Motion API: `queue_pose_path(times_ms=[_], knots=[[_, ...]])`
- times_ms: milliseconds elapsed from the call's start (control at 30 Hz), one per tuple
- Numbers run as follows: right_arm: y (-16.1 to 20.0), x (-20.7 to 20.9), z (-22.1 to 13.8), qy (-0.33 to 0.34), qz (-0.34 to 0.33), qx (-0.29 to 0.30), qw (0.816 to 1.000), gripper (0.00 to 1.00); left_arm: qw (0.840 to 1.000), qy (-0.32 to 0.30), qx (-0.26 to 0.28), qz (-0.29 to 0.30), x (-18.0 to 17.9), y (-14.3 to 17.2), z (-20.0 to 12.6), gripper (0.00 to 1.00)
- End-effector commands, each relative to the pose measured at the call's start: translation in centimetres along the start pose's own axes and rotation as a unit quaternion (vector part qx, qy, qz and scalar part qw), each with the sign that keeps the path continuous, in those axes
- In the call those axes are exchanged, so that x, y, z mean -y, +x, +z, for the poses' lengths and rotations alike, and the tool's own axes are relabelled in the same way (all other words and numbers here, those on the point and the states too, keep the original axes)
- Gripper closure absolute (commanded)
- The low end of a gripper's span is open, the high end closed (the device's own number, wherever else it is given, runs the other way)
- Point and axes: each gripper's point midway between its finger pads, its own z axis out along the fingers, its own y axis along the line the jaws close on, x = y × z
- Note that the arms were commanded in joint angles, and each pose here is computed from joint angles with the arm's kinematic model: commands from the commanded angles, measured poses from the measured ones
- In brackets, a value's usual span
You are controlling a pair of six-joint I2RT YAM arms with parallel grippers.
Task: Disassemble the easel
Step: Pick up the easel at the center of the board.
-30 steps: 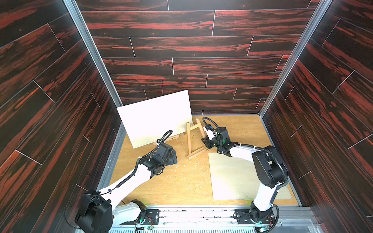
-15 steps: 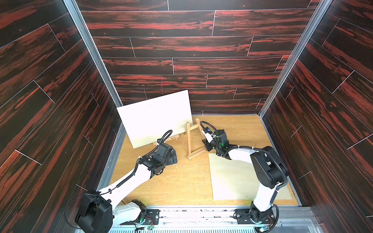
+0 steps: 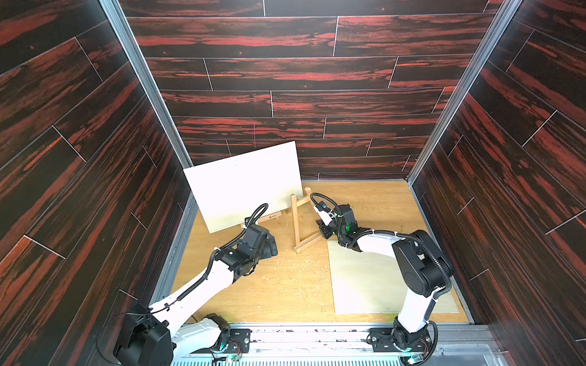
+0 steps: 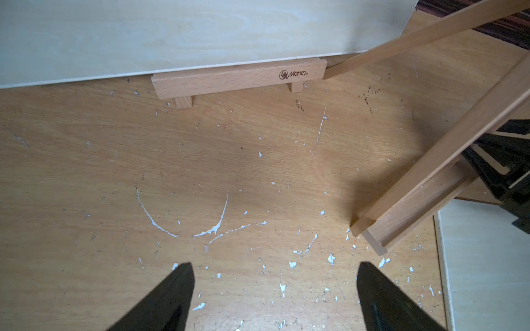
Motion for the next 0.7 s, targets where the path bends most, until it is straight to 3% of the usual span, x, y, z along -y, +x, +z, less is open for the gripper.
queue_pose_path(times_ms=[0, 667], knots=[[-2.7, -0.6, -1.5, -0.002, -0.019, 0.034, 0.999, 0.88, 1.0, -0.003, 0.0, -0.01, -0.5, 0.2, -0.3, 0.09], [-7.0, -3.4, -7.4, -0.022, -0.038, 0.059, 0.997, 0.91, 0.998, 0.026, 0.022, -0.05, -1.8, -4.8, -1.2, 0.11]])
